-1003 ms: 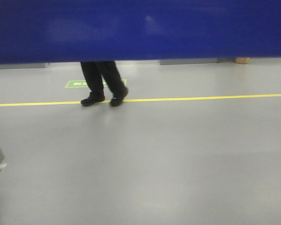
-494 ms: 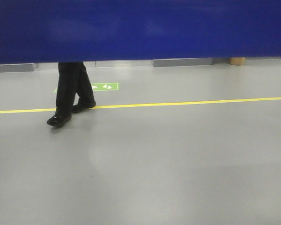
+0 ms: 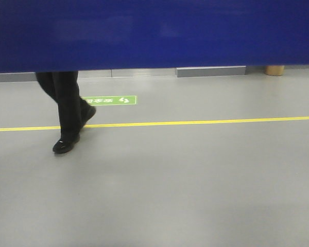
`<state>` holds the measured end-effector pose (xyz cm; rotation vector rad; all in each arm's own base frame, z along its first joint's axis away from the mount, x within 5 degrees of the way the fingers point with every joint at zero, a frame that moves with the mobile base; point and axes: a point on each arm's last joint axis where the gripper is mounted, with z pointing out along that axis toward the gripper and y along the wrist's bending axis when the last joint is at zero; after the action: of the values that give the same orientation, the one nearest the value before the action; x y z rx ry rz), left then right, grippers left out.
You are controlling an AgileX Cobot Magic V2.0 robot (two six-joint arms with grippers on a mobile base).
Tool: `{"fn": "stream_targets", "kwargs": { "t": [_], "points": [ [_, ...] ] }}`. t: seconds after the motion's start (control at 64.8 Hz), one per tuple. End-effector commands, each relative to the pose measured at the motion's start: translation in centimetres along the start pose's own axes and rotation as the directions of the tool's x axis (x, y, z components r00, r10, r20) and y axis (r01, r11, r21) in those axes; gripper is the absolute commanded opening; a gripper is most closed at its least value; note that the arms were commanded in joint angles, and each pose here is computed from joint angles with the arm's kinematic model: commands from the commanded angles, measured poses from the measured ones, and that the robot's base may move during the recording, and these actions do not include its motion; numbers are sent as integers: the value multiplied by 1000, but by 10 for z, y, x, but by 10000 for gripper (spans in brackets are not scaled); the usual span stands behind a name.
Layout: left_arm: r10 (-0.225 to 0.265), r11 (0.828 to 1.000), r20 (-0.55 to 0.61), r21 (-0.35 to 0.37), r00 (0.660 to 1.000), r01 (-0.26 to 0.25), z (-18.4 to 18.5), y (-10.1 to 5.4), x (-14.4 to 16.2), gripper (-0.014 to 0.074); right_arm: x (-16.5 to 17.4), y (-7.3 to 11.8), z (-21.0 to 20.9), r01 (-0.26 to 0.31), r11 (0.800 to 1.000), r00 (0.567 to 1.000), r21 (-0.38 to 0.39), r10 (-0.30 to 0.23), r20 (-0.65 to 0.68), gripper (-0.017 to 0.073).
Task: Move blue bin to conveyor side
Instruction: 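Hold the blue bin with both grippers while driving to the red conveyor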
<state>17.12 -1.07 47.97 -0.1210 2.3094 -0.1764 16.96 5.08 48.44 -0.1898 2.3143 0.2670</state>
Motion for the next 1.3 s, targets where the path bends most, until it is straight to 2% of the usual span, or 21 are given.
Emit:
{"fn": "stream_targets", "kwargs": {
  "t": [0.0,1.281],
  "points": [
    [19,1000,118,-20,993,-17,-11,2,-7,-18,-7,-4,-13,29,998,992,47,-34,121,-88],
    [19,1000,118,-20,993,-17,-11,2,-7,-18,-8,-4,-11,28,999,993,45,-34,117,-88]
  ]
}}
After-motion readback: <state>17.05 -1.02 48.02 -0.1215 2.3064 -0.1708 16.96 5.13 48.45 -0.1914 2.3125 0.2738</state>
